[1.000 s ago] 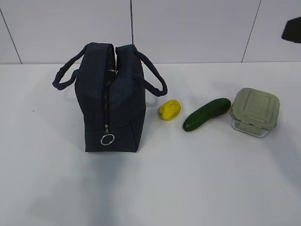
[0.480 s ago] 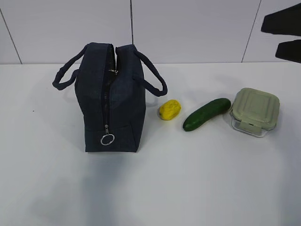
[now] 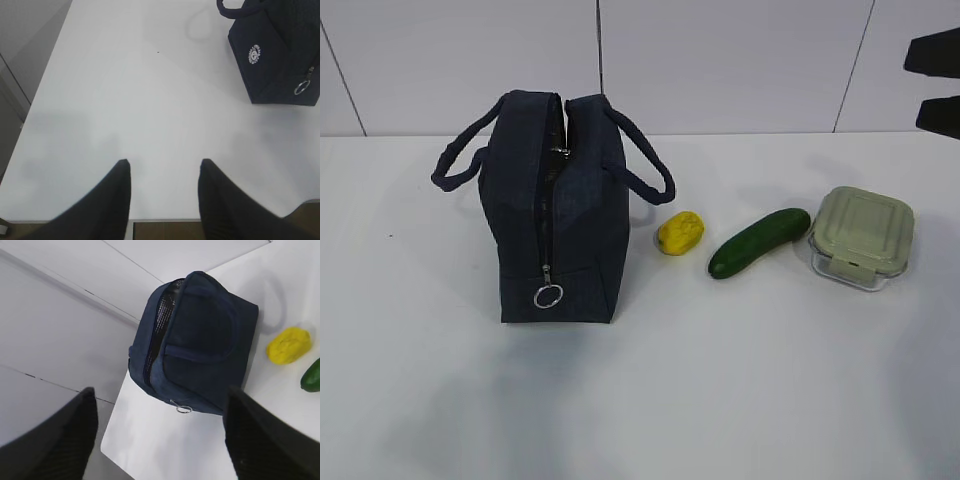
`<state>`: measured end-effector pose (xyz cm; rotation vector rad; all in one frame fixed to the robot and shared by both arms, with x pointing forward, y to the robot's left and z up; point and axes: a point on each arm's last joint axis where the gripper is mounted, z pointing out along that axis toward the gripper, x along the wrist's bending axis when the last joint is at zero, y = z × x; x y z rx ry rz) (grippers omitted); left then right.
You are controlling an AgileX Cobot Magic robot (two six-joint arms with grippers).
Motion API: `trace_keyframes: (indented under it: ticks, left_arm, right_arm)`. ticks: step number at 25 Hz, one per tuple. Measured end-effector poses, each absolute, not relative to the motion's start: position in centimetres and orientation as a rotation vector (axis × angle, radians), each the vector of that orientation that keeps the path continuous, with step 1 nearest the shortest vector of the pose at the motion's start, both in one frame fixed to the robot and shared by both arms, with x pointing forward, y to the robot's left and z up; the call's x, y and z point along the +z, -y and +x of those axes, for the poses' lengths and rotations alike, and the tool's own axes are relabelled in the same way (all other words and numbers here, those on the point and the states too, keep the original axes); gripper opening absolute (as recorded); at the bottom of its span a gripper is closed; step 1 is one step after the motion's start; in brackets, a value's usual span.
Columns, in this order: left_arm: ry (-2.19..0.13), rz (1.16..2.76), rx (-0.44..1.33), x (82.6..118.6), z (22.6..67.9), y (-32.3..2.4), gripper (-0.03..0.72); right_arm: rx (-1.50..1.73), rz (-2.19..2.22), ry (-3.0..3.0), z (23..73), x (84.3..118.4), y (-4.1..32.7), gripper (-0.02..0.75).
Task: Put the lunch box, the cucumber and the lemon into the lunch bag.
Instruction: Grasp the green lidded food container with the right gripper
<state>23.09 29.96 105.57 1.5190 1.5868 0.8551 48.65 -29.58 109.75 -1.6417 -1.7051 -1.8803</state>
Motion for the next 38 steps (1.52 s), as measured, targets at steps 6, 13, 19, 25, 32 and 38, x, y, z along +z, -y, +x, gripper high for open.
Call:
trace_keyframes:
  ticks: [6, 13, 19, 25, 32, 38]
  left_arm:
    - [-1.587, 1.518, 0.855, 105.6, 23.1, -30.0, 0.319]
    - [-1.587, 1.518, 0.855, 105.6, 23.1, -30.0, 0.317]
    - [-1.587, 1.518, 0.855, 105.6, 23.1, -30.0, 0.317]
    - [-1.587, 1.518, 0.855, 105.6, 23.1, -30.0, 0.317]
    - [-1.587, 1.518, 0.855, 105.6, 23.1, -30.0, 0.317]
    - [-1.587, 1.518, 0.855, 105.6, 23.1, -30.0, 0.317]
  right_arm:
    - [-1.912, -1.751, 1.574, 50.2, 108.3, 32.3, 0.582]
    - [-1.861, -1.816, 1.519, 51.3, 106.1, 33.8, 0.582]
    - [-1.774, -1.883, 1.486, 52.3, 103.4, 35.5, 0.582]
    - [-1.669, -1.96, 1.454, 52.6, 100.7, 37.6, 0.582]
    - [-1.615, -1.994, 1.421, 53.1, 98.1, 39.1, 0.582]
    - [-1.622, -2.042, 1.337, 54.3, 96.4, 41.2, 0.582]
